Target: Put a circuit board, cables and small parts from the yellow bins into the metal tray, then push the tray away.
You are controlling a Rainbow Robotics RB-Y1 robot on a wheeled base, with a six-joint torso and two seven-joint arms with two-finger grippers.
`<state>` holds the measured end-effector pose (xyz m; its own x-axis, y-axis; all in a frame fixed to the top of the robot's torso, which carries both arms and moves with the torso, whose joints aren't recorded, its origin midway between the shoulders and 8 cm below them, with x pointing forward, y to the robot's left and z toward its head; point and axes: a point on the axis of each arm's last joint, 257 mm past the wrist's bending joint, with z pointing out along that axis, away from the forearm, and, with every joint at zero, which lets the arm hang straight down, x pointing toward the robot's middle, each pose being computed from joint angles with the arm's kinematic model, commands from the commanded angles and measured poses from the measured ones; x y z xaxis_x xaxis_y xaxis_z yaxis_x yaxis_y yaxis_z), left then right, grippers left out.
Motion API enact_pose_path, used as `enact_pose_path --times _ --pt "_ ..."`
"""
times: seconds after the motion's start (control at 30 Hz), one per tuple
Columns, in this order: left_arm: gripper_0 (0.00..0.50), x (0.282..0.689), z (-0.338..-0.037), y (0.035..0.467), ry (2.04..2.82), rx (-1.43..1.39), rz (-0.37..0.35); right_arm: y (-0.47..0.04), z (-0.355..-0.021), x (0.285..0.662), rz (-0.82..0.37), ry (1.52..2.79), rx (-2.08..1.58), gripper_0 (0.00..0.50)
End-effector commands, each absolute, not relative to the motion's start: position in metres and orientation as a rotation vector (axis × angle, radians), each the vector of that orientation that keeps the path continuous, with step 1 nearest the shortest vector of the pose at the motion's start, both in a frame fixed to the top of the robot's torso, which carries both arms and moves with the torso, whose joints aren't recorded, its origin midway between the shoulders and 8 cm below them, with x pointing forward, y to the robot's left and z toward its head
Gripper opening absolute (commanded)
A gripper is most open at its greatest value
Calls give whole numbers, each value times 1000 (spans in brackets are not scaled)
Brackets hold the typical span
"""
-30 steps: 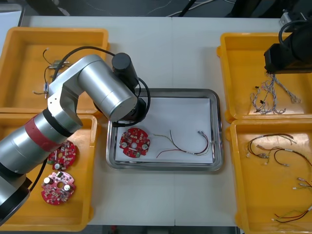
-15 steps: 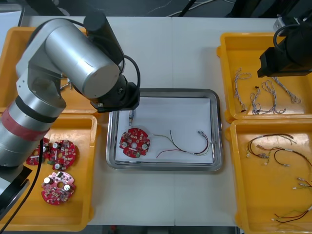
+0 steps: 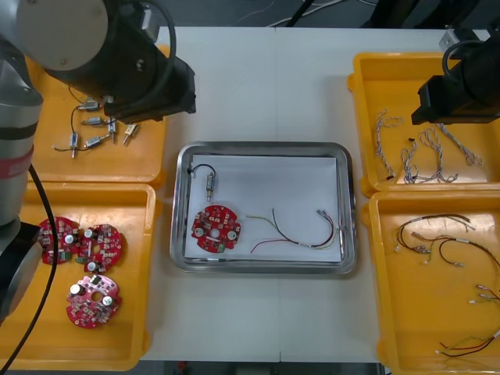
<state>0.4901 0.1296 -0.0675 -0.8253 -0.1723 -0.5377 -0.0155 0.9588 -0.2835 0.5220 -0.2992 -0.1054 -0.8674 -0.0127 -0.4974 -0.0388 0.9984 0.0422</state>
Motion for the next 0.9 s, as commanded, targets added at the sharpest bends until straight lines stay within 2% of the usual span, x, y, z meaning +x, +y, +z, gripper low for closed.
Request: enact_pose_path --times 0.03,0.17,0.37,0.73,0.9 --pt "500 501 -27 168 2432 -36 -226 -320 -76 536 87 2547 -126 500" --pt "500 511 -31 212 2441 -72 -125 -335 -76 539 69 2542 -151 500" --pt "500 518 -43 281 2478 -137 -38 -354 -73 540 37 2540 -125 500" --pt "500 506 -83 369 2567 -277 44 -396 -81 542 33 2554 -19 500" --pt "500 512 -85 388 2525 -338 106 -410 -93 548 15 2565 19 500"
